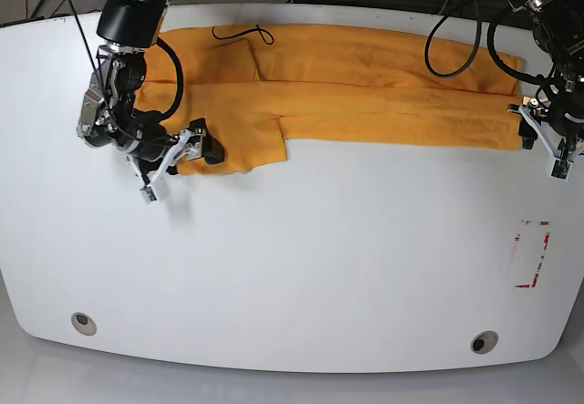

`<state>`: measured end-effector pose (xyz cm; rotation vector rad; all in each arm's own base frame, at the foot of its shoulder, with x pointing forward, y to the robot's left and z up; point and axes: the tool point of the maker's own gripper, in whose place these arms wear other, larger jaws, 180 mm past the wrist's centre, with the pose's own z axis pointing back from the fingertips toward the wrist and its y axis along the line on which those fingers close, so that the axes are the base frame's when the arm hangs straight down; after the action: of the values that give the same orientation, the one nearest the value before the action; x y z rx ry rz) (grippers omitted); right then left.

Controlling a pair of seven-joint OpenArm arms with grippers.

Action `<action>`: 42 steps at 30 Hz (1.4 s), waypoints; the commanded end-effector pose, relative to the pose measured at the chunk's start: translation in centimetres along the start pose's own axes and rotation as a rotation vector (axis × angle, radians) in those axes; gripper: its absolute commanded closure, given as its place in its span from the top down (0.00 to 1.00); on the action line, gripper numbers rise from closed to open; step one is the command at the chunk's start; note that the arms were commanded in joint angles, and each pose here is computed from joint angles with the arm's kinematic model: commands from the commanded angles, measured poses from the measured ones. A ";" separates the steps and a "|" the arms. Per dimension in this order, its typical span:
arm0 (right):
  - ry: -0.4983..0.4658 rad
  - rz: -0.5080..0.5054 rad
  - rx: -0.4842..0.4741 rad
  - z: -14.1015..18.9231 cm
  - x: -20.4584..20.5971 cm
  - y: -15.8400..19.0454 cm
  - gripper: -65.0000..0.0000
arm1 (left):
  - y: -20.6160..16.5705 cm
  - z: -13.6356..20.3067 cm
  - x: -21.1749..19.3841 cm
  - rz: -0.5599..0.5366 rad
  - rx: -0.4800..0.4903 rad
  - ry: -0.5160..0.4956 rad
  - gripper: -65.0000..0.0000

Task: Layout the t-shirt on the table in an organized manner, then fold the t-shirt properly
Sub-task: 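Grasp the protruding sleeve with the right gripper, then fold the sleeve back onto the folded shirt with the right gripper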

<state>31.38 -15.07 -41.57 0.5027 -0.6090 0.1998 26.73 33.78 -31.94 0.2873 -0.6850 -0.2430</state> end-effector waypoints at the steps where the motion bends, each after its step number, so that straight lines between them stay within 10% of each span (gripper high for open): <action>1: 0.041 0.003 -0.005 -0.1 -0.9 0.0 0.69 | 0.9 0.5 1.2 -0.007 0.023 -0.040 0.56; 13: 0.032 -0.007 0.009 -0.5 -0.9 0.7 0.00 | 0.9 0.5 1.2 -0.007 0.023 -0.040 0.56; 42: -0.178 0.133 0.350 8.0 1.9 11.3 0.00 | 0.7 -0.2 0.3 0.009 0.005 -0.015 0.56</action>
<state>25.29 -9.11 -31.95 0.8102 -0.7391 0.3718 26.50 33.87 -33.00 0.2648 -0.6623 -0.2284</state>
